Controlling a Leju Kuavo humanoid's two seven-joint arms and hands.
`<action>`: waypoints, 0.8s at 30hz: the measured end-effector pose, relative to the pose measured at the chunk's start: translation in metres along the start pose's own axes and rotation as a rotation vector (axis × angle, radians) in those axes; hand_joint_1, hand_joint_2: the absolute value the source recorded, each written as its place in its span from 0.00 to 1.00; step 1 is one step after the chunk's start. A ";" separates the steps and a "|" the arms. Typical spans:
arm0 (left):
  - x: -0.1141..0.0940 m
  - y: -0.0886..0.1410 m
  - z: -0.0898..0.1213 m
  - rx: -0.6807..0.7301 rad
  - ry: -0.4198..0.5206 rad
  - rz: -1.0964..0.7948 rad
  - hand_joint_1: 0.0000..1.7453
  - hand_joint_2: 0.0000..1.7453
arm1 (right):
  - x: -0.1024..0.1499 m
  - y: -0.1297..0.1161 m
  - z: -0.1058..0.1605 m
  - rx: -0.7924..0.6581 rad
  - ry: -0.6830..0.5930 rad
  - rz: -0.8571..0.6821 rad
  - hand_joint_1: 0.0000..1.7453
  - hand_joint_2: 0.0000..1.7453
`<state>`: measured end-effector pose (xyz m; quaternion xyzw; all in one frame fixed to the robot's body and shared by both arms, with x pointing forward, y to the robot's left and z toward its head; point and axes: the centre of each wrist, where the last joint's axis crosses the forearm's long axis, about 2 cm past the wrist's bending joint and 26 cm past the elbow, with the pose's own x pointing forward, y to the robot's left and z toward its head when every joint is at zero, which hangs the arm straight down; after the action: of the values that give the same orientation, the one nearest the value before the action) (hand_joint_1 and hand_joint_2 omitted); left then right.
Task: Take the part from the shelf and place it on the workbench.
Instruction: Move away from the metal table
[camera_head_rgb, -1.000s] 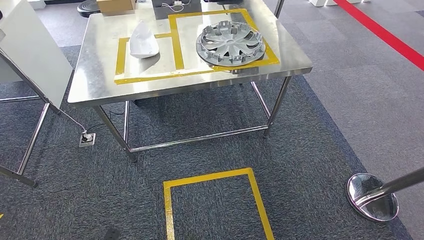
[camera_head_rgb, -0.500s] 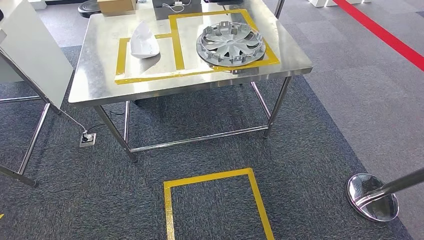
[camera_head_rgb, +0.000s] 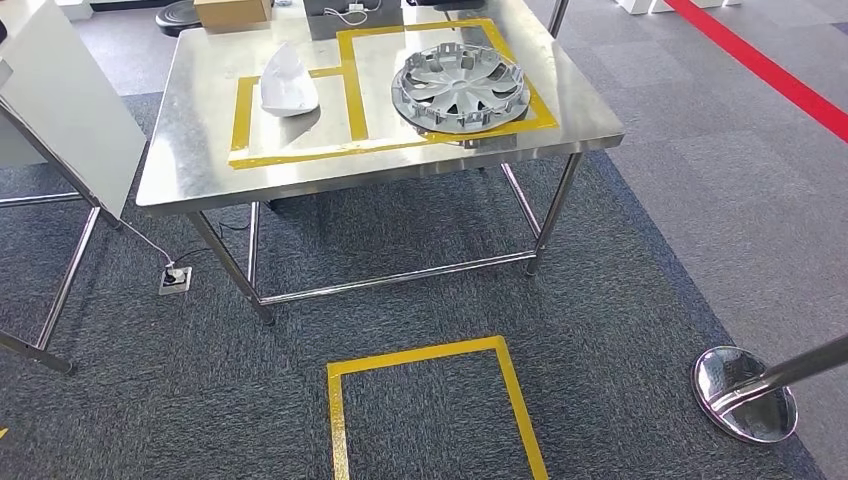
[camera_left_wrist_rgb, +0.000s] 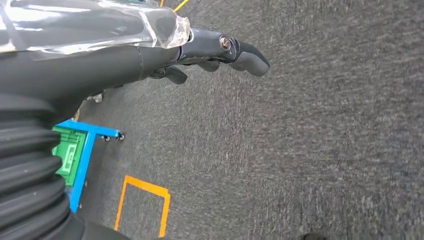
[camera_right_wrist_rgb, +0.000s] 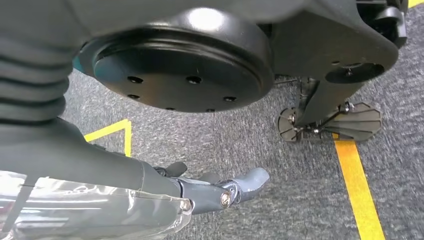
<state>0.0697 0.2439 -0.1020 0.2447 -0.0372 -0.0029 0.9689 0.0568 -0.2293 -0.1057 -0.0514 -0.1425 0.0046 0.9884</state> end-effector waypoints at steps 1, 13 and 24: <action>-0.001 0.000 0.000 -0.009 -0.002 -0.003 0.00 1.00 | -0.001 -0.001 0.000 -0.015 -0.001 0.001 0.00 1.00; -0.023 0.013 -0.012 -0.160 -0.038 0.025 0.00 0.00 | -0.016 -0.021 -0.002 -0.007 0.012 -0.012 0.00 0.00; -0.041 0.029 -0.022 -0.320 -0.104 0.067 0.00 1.00 | -0.038 -0.042 0.000 0.047 0.040 -0.029 0.00 0.00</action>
<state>0.0296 0.2805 -0.1104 0.0853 -0.0945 0.0107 0.9918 0.0199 -0.2724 -0.1118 -0.0260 -0.1235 -0.0074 0.9920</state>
